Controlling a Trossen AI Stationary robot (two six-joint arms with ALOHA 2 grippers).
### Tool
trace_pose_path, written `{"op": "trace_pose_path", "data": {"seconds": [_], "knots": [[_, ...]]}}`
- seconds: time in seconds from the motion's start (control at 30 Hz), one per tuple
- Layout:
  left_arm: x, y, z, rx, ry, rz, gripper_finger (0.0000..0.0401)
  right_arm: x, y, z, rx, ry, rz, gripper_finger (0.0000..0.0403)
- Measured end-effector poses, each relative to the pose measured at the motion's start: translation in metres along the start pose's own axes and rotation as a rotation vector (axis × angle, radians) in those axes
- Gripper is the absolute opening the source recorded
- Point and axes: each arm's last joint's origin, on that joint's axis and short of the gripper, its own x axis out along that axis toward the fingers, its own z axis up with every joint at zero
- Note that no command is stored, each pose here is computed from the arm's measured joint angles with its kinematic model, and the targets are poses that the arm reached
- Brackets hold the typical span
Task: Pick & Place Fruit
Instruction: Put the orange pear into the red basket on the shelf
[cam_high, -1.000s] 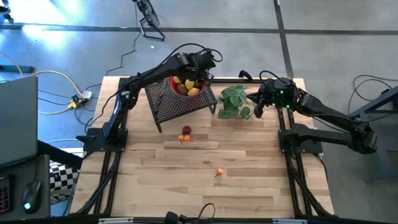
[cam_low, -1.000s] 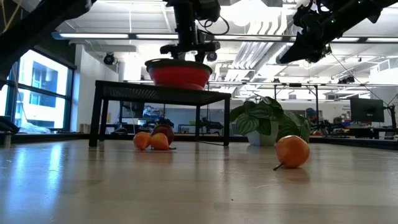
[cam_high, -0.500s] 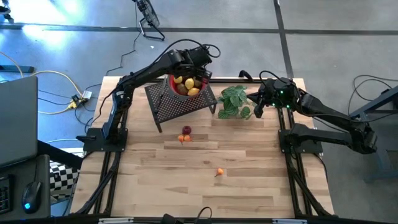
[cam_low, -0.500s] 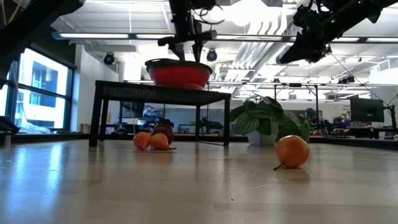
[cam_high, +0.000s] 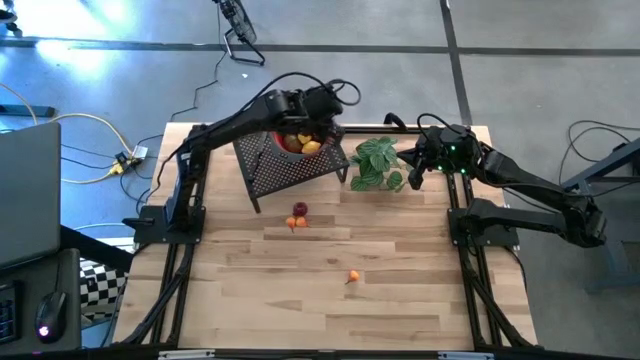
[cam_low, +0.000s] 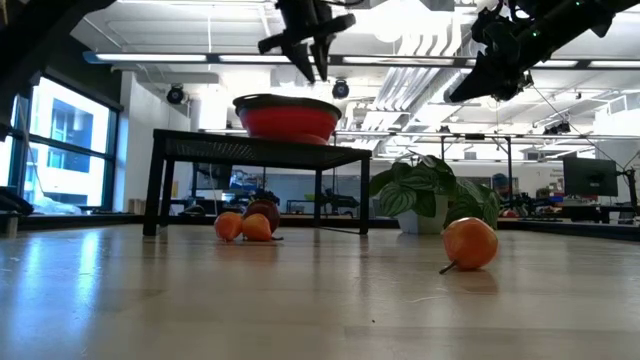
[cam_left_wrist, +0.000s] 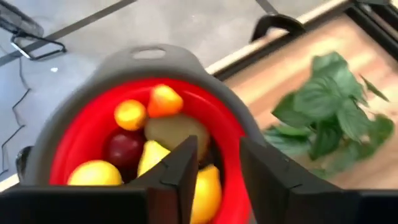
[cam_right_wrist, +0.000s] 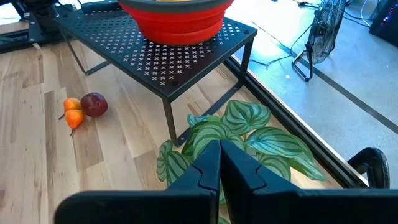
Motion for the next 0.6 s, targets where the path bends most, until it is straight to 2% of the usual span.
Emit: {"op": "trace_pose_path", "data": {"seconds": [0.23, 0.6], "knots": [[-0.031, -0.022, -0.018, 0.057, 0.000, -0.090, 0.0070, 0.000, 0.000, 0.000, 0.002, 0.000, 0.000, 0.0002], [-0.068, -0.058, -0.059, 0.053, 0.064, -0.175, 0.0062, 0.000, 0.000, 0.000, 0.028, 0.002, 0.000, 0.0003]]}}
